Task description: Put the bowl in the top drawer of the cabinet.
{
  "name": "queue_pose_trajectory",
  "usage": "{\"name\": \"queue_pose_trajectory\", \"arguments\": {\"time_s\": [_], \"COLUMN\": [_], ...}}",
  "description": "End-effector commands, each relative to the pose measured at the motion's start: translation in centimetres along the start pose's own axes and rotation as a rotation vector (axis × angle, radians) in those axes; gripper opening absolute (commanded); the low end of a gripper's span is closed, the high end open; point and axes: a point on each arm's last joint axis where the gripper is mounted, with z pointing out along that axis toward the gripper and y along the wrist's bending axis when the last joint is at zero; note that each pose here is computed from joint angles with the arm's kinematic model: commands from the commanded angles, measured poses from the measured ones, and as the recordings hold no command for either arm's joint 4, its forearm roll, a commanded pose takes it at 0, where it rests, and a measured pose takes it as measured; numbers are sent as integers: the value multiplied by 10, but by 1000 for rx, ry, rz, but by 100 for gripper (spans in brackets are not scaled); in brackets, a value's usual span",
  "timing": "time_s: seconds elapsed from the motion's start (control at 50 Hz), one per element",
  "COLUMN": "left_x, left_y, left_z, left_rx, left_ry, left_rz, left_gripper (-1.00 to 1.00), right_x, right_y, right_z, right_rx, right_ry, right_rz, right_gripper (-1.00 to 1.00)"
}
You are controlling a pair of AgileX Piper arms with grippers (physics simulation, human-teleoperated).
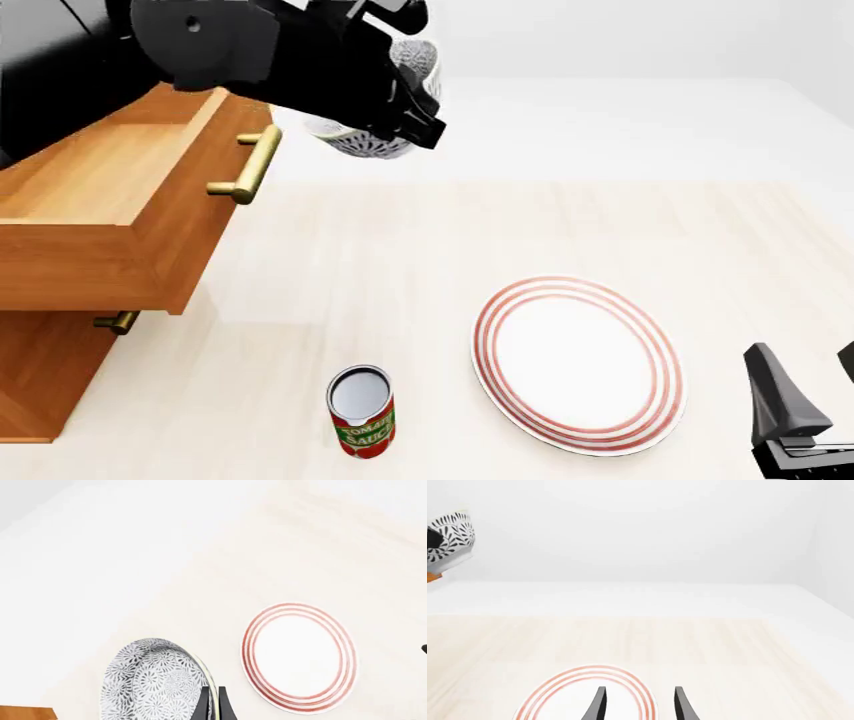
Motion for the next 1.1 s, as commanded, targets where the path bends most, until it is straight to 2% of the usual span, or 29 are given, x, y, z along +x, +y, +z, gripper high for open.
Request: {"name": "queue_pose_trajectory", "arguments": {"time_s": [0.02, 0.26, 0.34, 0.4, 0.52, 0.72, 0.9, 0.94, 1.1], "left_x": [-30, -56, -59, -56, -47, -48, -41, -41, -14], "left_y": [8, 22, 27, 33, 56, 77, 99, 101, 115], "left_z": [-28, -53, -59, -62, -74, -98, -115, -118, -134], "left_rx": [-22, -64, -78, -95, -164, -243, -321, -329, -400], "left_ry": [-62, -116, -117, -112, -92, -100, -83, -82, -44], "left_rz": [66, 142, 143, 147, 161, 168, 168, 158, 83], "left_gripper": [-100, -100, -100, -100, -100, -100, -100, -100, -100], "right_x": [0, 0, 0, 0, 0, 0, 0, 0, 0], "right_y": [0, 0, 0, 0, 0, 0, 0, 0, 0], "right_z": [0, 0, 0, 0, 0, 0, 0, 0, 0], "right_rx": [0, 0, 0, 0, 0, 0, 0, 0, 0], "right_ry": [0, 0, 0, 0, 0, 0, 0, 0, 0], "right_rz": [0, 0, 0, 0, 0, 0, 0, 0, 0], "right_gripper": [100, 100, 100, 100, 100, 100, 100, 100, 100]}}
